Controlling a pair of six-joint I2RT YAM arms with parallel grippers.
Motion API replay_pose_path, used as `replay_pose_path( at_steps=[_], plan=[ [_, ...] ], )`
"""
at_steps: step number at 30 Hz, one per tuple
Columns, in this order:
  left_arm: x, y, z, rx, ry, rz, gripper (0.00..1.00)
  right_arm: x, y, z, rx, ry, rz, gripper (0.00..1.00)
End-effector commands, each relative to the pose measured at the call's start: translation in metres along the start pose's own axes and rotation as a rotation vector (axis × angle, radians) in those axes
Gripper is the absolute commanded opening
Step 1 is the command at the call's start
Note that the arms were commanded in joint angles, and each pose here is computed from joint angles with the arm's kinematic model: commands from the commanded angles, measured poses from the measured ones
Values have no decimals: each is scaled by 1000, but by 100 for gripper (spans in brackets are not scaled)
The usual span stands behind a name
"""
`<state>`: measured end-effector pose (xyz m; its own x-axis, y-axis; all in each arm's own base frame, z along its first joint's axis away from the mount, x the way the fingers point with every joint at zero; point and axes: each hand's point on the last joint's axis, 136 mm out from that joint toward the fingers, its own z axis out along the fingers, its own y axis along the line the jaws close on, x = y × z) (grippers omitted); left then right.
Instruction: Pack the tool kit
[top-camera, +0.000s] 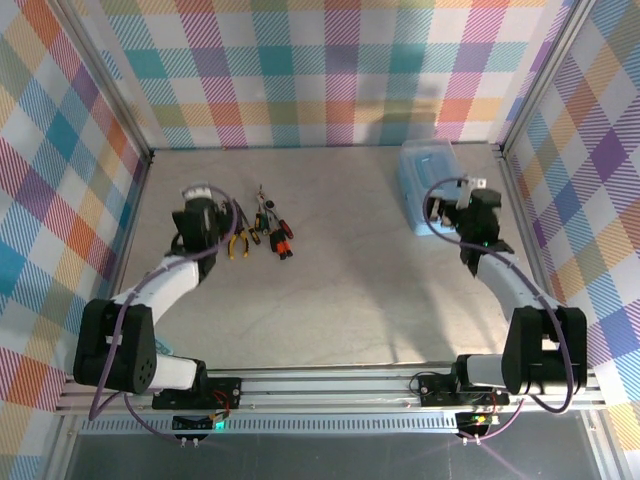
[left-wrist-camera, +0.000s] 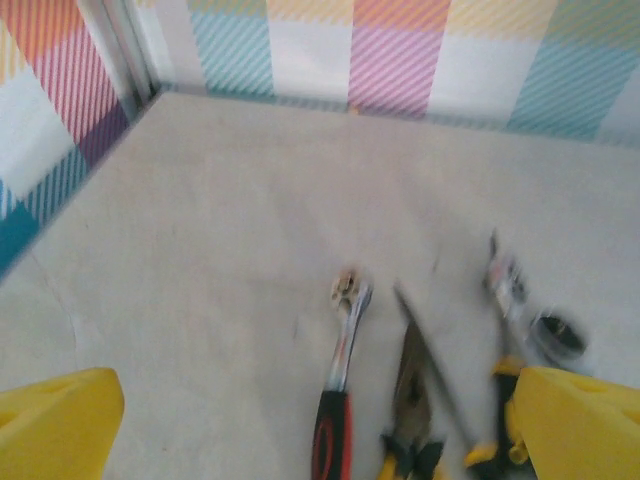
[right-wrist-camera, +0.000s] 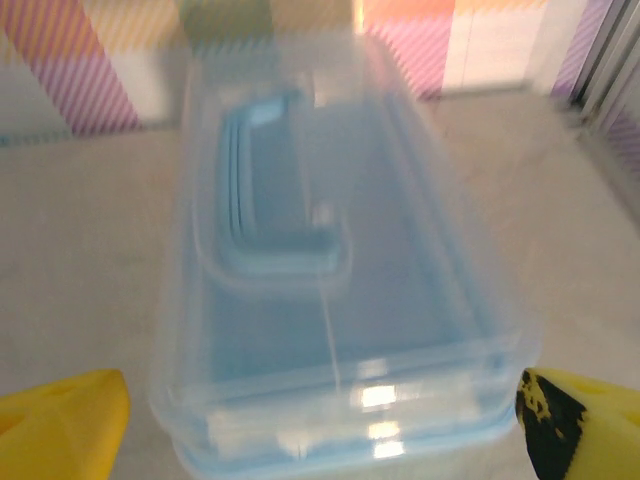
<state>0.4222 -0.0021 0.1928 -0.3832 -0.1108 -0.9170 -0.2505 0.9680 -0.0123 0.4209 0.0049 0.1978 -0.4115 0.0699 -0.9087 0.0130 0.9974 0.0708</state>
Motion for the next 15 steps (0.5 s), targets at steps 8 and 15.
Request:
replay_pose_path(
  at_steps=[8,15],
  plan=[
    [26,-27,-17,33,462,79,100,-9,-16,74,47,280,-13,99],
    [42,-31,-27,76,506,78,100,-12,-33,112,26,341,-17,99]
  ],
)
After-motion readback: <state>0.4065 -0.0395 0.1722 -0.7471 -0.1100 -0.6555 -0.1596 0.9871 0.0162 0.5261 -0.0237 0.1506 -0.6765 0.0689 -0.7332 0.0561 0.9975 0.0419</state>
